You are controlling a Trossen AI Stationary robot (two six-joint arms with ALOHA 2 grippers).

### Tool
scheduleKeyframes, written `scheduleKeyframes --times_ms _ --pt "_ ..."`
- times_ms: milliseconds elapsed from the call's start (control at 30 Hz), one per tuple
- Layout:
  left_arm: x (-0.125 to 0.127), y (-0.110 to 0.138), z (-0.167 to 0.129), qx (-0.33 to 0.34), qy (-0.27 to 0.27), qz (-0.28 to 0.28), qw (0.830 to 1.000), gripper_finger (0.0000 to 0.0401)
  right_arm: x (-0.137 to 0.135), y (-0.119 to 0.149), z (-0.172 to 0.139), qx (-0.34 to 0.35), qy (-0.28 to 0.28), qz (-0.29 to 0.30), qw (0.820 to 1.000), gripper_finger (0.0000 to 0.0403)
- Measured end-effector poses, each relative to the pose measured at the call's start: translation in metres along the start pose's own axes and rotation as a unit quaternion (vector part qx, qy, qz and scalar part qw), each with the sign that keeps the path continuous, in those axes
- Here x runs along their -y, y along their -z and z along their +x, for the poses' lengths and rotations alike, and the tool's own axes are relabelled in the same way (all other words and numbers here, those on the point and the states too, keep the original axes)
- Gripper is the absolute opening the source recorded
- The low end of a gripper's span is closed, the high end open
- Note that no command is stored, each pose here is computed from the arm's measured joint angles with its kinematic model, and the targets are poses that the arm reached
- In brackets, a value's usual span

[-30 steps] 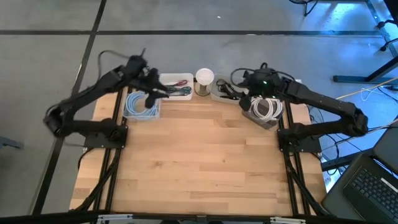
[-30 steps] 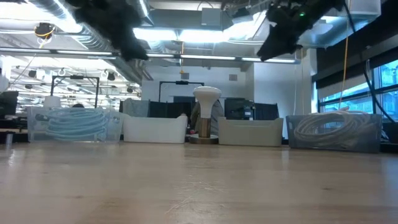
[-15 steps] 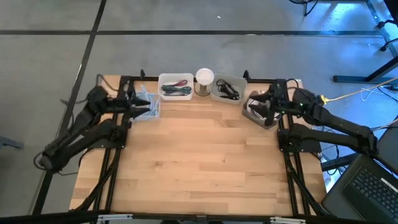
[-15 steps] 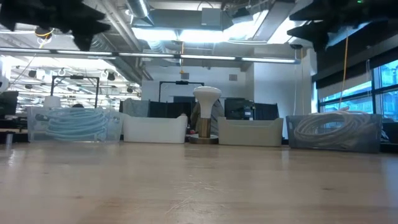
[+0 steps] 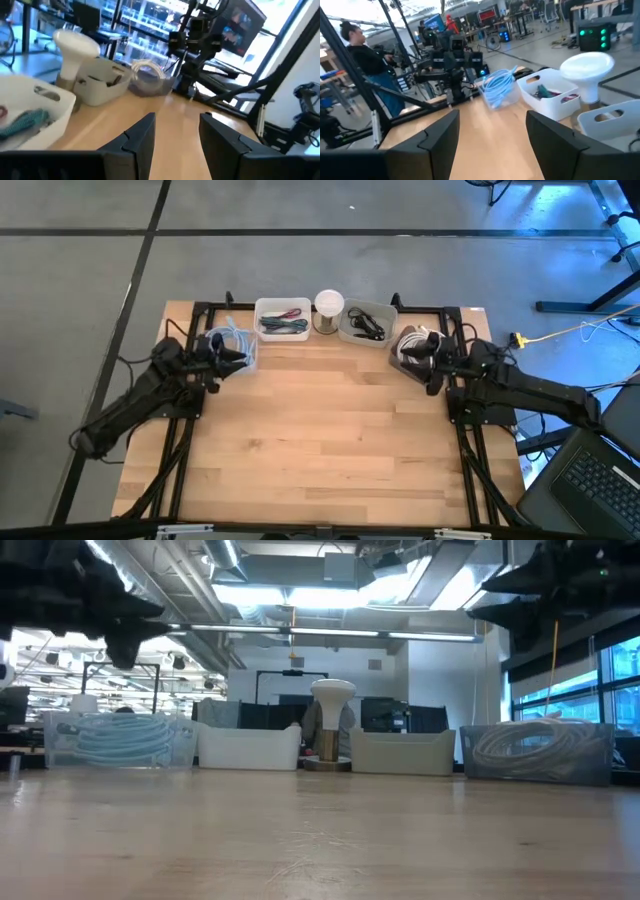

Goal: Pick & Place USB Port
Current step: Return to Home Position

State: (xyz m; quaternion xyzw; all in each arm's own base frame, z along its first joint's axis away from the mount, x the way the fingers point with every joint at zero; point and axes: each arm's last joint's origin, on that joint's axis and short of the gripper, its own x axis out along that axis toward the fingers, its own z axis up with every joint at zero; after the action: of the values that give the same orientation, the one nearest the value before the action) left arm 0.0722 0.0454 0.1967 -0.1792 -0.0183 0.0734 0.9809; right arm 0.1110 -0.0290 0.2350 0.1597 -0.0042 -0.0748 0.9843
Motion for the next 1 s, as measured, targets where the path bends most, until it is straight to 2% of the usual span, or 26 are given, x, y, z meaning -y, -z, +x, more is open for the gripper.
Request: scheduleKeyframes --times_ms 133,200,433,567,733,1000 --pt "-0.005 0.010 0.006 0.039 0.019 -0.017 0.999 0.0143 0.000 0.010 0.000 -0.007 -0.014 0.009 1.000 0.0232" --pt "-0.007 0.019 0.009 0.038 0.029 -0.034 0.998 0.0143 -0.002 0.013 0.000 -0.011 -0.022 0.009 1.000 0.0232" --pt "0.006 0.020 0.014 0.054 0.037 -0.024 0.998 0.0143 -0.005 0.023 -0.008 0.002 -0.035 -0.007 0.999 0.0232" --pt "0.012 0.027 0.017 0.035 0.035 -0.035 0.998 0.0143 -0.005 0.028 -0.015 0.011 -0.014 -0.016 1.000 0.0232" --pt "0.016 0.035 0.018 0.013 0.007 -0.034 0.999 0.0143 -0.004 0.034 -0.024 -0.002 0.012 -0.010 1.000 0.0232" --pt "0.021 0.038 0.019 0.004 0.009 -0.017 1.000 0.0143 -0.001 0.045 -0.030 -0.034 0.053 -0.019 0.998 0.0232"
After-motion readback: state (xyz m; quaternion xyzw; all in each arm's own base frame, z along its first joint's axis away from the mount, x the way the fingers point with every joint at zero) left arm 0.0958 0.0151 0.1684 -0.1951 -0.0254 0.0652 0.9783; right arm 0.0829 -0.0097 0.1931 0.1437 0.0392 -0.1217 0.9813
